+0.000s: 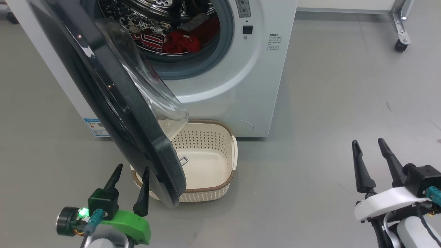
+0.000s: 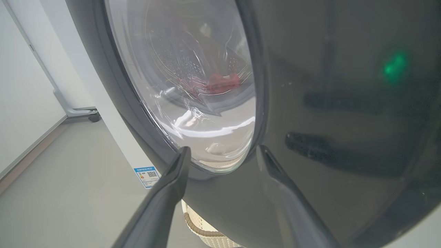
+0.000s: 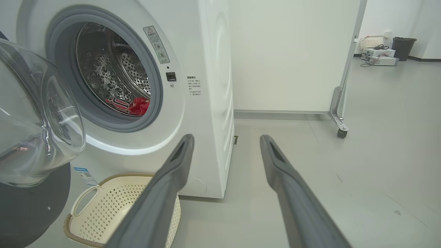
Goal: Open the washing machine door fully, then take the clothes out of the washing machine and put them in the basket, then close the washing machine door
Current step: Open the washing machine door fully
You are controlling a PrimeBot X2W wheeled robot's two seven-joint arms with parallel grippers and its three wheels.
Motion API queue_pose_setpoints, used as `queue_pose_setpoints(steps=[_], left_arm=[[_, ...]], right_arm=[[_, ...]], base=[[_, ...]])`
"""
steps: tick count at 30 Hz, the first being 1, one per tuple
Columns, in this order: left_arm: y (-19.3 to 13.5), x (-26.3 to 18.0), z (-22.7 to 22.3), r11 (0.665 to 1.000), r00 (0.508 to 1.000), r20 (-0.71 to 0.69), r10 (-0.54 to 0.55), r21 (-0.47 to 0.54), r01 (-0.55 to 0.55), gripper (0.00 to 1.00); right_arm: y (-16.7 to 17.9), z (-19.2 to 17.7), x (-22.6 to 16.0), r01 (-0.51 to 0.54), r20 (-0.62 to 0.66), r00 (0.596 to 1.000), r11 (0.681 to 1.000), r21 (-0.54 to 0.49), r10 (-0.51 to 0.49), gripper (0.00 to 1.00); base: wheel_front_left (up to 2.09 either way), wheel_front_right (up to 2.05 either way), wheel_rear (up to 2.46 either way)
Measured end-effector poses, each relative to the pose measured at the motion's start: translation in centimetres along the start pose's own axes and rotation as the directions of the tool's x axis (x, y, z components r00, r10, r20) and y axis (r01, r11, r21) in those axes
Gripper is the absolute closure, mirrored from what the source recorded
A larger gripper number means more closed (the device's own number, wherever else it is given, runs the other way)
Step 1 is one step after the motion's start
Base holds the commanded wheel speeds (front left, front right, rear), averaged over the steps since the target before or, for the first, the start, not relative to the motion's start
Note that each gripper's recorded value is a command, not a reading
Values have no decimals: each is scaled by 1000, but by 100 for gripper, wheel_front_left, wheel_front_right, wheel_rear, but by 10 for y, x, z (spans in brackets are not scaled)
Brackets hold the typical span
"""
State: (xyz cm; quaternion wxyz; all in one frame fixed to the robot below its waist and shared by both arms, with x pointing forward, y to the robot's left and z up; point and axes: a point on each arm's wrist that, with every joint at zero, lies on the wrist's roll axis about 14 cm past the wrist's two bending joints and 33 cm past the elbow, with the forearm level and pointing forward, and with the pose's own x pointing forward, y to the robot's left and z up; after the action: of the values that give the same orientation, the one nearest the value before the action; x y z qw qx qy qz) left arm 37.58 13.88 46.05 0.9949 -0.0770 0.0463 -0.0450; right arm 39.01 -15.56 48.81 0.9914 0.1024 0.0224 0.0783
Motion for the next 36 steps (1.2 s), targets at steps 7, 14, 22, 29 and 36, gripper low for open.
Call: queue_pose_setpoints(steps=[7,14,22,29,36], left_arm=[[0,1,0,1000,1000,-1,-1,2,1,0],[-1,2,-2,1000,1000,-6,-4,4,4,0],[0,2,-4,1000,1000,-11,-2,4,2,0],[1,1,-3,1000,1000,-9,2,4,-2,0],[1,1,-3,1000,1000,-9,1,5,-1,100]], right_arm=[[14,-17,-15,12,-30,999,999,38,-11,0],[21,-25,-22,15,-45,999,999,34,-13,0],[21,-27,-23,26,-44,999,999,25,-25,0],[18,-29,-27,42,-47,998,999,12,-42,0],[16,-28,-29,59,-40,997,998,10,-58,0]], base=[[0,0,0],[0,0,0],[0,0,0],[0,0,0],[0,0,0]])
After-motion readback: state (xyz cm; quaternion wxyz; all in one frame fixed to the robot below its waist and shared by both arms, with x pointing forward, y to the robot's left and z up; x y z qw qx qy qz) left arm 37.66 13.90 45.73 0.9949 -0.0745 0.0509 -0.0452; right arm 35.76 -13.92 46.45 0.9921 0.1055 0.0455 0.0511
